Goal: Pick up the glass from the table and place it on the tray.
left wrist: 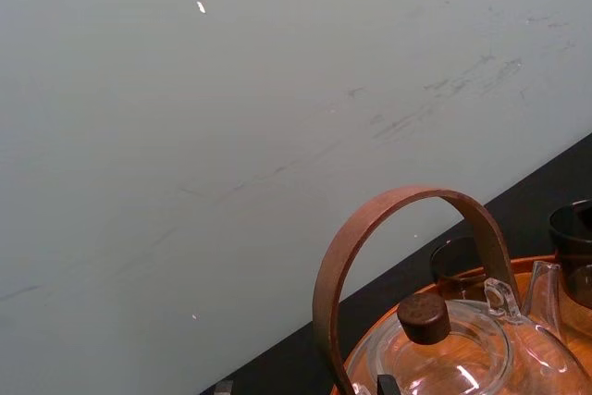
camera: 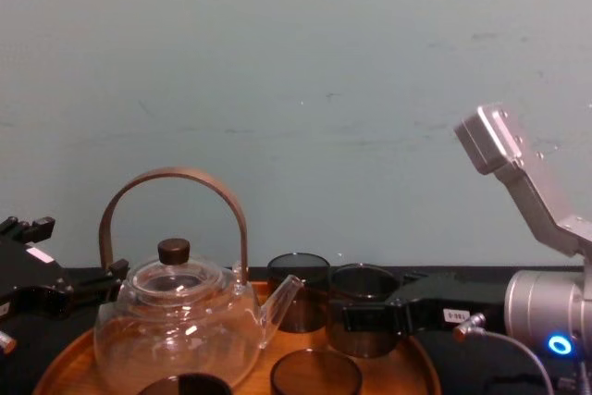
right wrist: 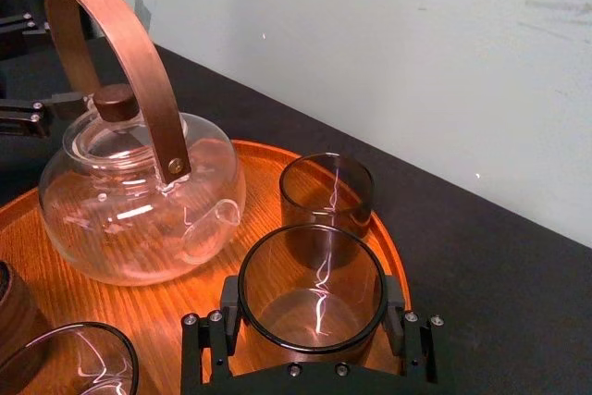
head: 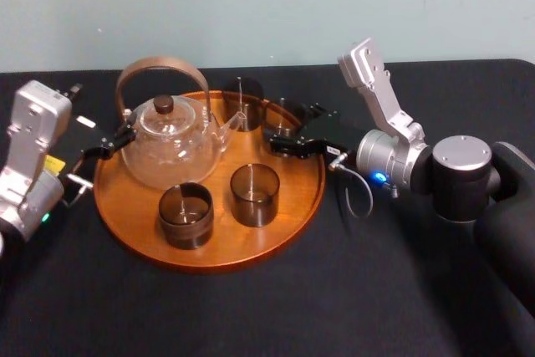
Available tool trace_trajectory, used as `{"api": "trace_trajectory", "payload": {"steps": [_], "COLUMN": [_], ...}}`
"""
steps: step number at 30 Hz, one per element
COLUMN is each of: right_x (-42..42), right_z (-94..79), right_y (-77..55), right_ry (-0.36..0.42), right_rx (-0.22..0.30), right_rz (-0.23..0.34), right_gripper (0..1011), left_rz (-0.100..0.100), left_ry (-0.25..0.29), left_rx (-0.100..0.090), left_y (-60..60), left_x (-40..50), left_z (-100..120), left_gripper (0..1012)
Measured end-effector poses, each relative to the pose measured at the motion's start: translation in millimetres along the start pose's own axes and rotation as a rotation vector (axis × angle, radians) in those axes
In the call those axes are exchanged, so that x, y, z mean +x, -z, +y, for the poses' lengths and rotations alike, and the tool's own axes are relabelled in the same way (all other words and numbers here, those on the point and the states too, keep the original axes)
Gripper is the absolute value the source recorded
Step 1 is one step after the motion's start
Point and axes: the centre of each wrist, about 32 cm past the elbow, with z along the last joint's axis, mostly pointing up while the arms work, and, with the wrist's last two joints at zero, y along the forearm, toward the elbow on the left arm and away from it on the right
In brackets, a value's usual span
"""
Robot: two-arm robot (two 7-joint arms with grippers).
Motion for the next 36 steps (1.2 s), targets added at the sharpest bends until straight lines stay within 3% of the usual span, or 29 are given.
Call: {"api": "trace_trajectory", "payload": {"steps": [31,36], "right_x": [-0.5,-0.3], "right_z": [4.7,4.5], "right_y": [3.6,3.5], "right_ry": [0.007,0.007], "right_rx": [-0.033,-0.032], "right_rz": [-0.009,-0.008], "right_gripper": [903,997], "left_rz": [0.000,0.000], "left_ry": [0.000,0.000], "left_rx": [0.000,0.000], "left_y": [0.0,0.0], "left_x": [0.0,0.0], "left_z": [0.0,0.0], "left_gripper": [1010,1010]}}
